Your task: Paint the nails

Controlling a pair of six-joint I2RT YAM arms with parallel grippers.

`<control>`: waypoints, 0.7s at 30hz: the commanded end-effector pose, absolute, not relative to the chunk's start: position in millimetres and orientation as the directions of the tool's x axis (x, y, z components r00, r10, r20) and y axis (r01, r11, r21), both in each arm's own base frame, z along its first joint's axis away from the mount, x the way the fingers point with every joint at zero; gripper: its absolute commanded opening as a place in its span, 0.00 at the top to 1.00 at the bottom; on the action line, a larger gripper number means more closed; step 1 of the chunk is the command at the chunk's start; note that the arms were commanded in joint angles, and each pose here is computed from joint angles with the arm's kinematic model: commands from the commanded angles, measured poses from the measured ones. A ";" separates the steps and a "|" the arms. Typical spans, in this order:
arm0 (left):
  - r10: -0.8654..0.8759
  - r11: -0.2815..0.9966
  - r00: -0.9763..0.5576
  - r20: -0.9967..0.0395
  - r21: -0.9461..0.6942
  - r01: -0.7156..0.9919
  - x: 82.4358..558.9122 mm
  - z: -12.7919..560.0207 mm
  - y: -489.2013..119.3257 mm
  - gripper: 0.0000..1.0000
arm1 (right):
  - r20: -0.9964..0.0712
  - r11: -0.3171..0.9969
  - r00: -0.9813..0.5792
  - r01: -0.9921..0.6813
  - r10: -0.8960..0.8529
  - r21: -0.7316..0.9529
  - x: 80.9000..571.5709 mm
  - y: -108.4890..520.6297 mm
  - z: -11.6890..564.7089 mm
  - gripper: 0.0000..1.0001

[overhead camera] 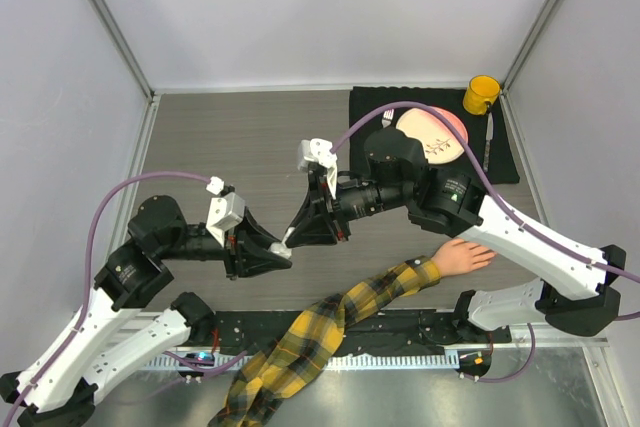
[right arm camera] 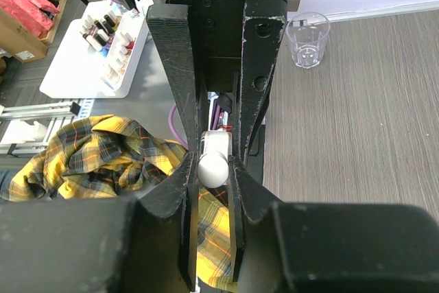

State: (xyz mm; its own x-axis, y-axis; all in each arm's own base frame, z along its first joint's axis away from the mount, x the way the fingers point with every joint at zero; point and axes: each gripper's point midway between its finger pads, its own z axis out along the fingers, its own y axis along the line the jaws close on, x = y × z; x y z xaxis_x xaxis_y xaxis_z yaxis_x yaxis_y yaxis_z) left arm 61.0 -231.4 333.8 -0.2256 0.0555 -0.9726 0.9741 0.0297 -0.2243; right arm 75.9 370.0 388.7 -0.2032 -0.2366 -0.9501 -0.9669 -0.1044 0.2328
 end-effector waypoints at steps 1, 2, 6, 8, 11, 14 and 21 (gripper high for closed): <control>0.024 0.007 -0.178 -0.984 -0.178 0.984 58.7 348.1 -231.2 1.00 | -0.967 -0.096 -0.170 -0.977 -0.191 0.191 75.1 362.0 406.2 1.00; 0.026 0.009 -0.179 -0.984 -0.178 0.984 58.9 347.5 -231.1 1.00 | -0.968 -0.092 -0.169 -0.978 -0.188 0.188 75.8 361.8 406.9 1.00; 0.030 0.005 -0.181 -0.983 -0.180 0.984 58.8 346.3 -231.7 1.00 | -0.970 -0.071 -0.164 -0.981 -0.182 0.179 79.3 360.4 408.2 1.00; 0.036 0.004 -0.184 -0.982 -0.184 0.983 59.0 344.7 -231.9 1.00 | -0.971 -0.057 -0.160 -0.983 -0.178 0.172 81.4 360.0 408.9 1.00; 0.038 0.006 -0.187 -0.982 -0.187 0.982 59.2 344.1 -231.7 1.00 | -0.974 -0.051 -0.152 -0.985 -0.170 0.163 82.0 358.6 411.7 1.00; 0.038 0.005 -0.188 -0.981 -0.188 0.982 58.6 343.8 -231.7 1.00 | -0.975 -0.055 -0.149 -0.985 -0.167 0.161 81.6 358.6 412.7 1.00; 0.035 0.006 -0.188 -0.982 -0.188 0.982 58.1 345.0 -231.1 1.00 | -0.975 -0.048 -0.149 -0.986 -0.163 0.159 82.6 358.2 413.6 1.00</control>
State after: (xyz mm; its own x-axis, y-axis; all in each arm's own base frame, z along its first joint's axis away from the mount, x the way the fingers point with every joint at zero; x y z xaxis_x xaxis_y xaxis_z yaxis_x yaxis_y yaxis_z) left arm 62.4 -232.2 332.2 -0.2288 0.0610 -0.9716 0.9733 0.0316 -0.2272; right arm 82.3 365.6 393.5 -0.1901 -0.2180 -0.9572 -0.9766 -0.0581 0.2072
